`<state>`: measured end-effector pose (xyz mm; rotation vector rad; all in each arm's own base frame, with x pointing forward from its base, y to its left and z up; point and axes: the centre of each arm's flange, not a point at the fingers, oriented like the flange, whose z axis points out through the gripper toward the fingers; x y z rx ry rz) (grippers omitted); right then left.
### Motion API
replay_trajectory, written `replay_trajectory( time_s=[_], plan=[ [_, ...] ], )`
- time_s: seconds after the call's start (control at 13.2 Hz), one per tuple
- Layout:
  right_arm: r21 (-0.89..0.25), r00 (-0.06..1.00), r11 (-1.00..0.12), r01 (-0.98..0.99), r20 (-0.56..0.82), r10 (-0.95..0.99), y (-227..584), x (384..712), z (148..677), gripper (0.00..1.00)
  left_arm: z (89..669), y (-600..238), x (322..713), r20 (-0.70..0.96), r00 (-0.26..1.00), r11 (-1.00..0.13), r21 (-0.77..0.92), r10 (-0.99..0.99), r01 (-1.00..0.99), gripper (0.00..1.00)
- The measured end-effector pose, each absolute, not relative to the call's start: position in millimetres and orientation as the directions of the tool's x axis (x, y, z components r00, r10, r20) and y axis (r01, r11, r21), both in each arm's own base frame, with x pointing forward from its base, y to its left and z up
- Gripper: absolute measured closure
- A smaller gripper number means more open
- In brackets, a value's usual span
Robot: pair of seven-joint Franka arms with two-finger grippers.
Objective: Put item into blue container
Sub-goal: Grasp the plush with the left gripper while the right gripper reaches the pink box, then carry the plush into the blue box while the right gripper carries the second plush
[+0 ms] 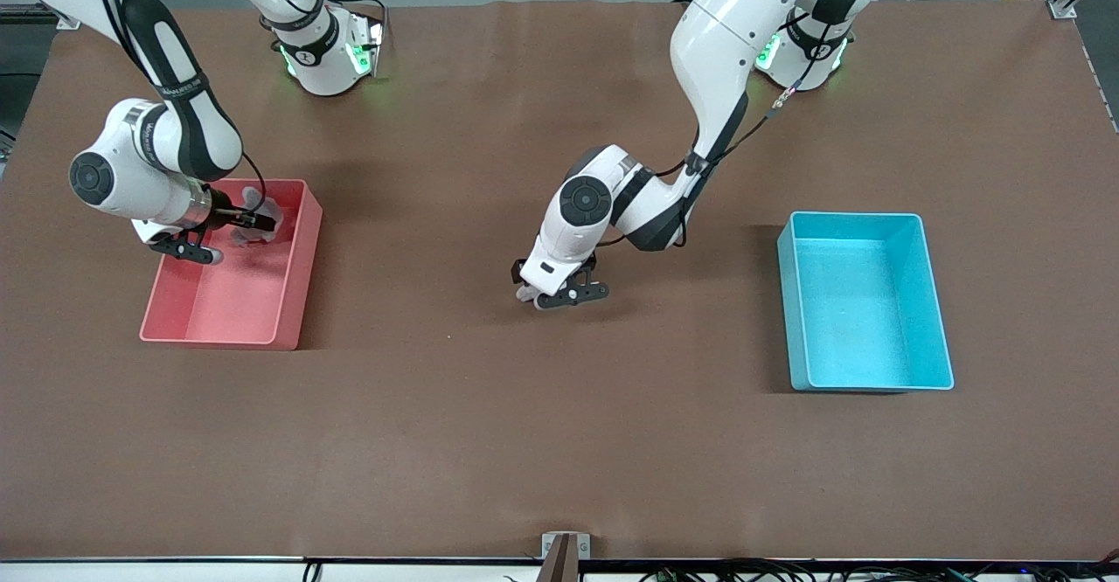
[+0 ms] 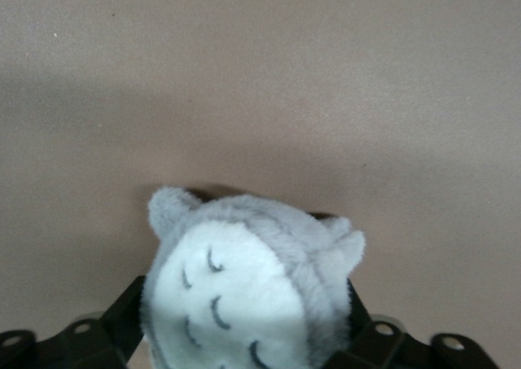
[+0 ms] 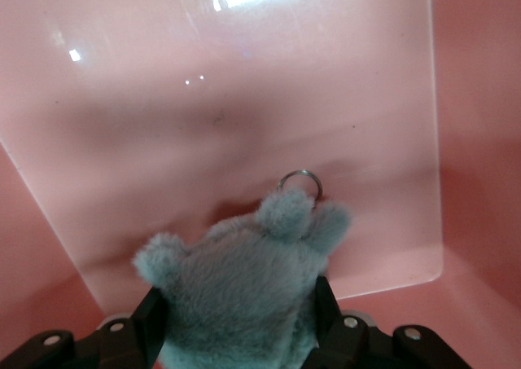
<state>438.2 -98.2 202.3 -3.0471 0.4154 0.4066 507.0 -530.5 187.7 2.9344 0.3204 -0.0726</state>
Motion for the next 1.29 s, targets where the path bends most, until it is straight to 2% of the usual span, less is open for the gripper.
replay_trajectory(
  time_s=[0.08, 0.15, 0.3, 0.38, 0.61, 0.68, 1.06, 1.29],
  plan=[
    [-0.004, 0.93, -0.963, -0.268, -0.263, -0.258, -98.2, 438.2, 202.4, 0.38, 187.7, -531.3, 506.2, -0.069, 0.976, -0.959, 0.181, 0.207, 0.216, 0.17],
    [-0.004, 0.93, -0.963, -0.268, -0.262, -0.258, -98.3, 438.5, 202.6, 0.5, 187.6, -531.8, 505.4, -0.07, 0.976, -0.96, 0.18, 0.206, 0.215, 0.17],
    [-0.004, 0.93, -0.963, -0.268, -0.261, -0.258, -98.5, 440.1, 204.4, 0.69, 189.3, -532.3, 505.6, -0.069, 0.976, -0.96, 0.18, 0.205, 0.215, 0.34],
    [-0.005, 0.929, -0.964, -0.268, -0.266, -0.257, -98.6, 441.8, 207.0, 0.76, 191.7, -532.3, 506.6, -0.067, 0.976, -0.959, 0.183, 0.206, 0.215, 0.45],
    [-0.012, 0.918, -0.965, -0.261, -0.311, -0.245, -100.5, 466.4, 239.2, 0.82, 206.8, -526.8, 517.2, -0.055, 0.974, -0.955, 0.193, 0.218, 0.225, 0.69],
    [-0.017, 0.914, -0.966, -0.259, -0.327, -0.239, -102.0, 479.7, 261.2, 0.82, 218.9, -520.9, 523.8, -0.059, 0.972, -0.954, 0.188, 0.225, 0.233, 0.71],
    [-0.012, 0.891, -0.953, -0.302, -0.359, -0.278, -87.6, 531.2, 374.8, 0.82, 315.1, -438.7, 570.4, -0.107, 0.977, -0.973, 0.12, 0.184, 0.196, 0.73],
    [0.011, 0.851, -0.911, -0.413, -0.351, -0.39, -1.3, 548.3, 395.5, 0.82, 349.9, -353.1, 579.5, -0.109, 0.986, -0.989, 0.064, 0.129, 0.137, 0.73]
  ],
)
